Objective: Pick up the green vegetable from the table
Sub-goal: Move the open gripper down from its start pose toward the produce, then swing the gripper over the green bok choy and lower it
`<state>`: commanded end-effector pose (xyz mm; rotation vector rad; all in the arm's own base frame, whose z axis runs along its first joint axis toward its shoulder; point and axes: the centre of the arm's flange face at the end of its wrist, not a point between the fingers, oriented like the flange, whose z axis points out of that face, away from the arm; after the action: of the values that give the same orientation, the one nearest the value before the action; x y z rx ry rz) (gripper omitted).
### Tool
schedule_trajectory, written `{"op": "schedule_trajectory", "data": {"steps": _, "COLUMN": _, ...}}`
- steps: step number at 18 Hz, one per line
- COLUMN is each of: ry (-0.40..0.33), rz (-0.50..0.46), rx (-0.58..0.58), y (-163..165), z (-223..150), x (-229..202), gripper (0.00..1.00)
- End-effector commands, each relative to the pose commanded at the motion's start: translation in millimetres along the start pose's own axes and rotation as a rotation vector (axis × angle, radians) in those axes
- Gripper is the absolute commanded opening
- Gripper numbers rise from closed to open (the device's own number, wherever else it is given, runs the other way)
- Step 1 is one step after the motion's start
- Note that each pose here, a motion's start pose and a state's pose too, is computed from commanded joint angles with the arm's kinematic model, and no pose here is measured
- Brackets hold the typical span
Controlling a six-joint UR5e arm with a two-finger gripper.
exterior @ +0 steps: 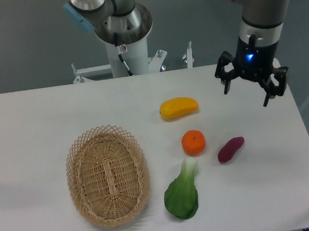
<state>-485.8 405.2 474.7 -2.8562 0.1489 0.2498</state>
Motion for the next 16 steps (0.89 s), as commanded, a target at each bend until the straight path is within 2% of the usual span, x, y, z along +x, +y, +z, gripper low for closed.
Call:
{"op": "schedule_trajectory", "data": {"steps": 4, "ry": 0.016, "rz": -0.033, "rx": -0.003, "y": -15.8, "z": 25.4, "x": 4.5, "gripper": 1.00}}
{"op": "schedule_trajectory", "data": {"steps": 6, "ry": 0.049, "rz": -0.072, "rx": -0.006, "y": -37.3, "z": 46.3, "x": 19.6, "gripper": 1.00}}
{"op": "schedule_trajectory", "data": {"steps": 8, "ry": 0.094, "rz": -0.124, "rx": -0.026, "y": -41.3, "z": 74.6, "x": 31.0, "gripper": 1.00}}
{"op": "schedule_trajectory", "data": {"steps": 16, "ry": 0.205, "rz": -0.094, "rx": -0.123, "y": -38.3, "z": 156.3, "x": 60.2, "gripper": 1.00}}
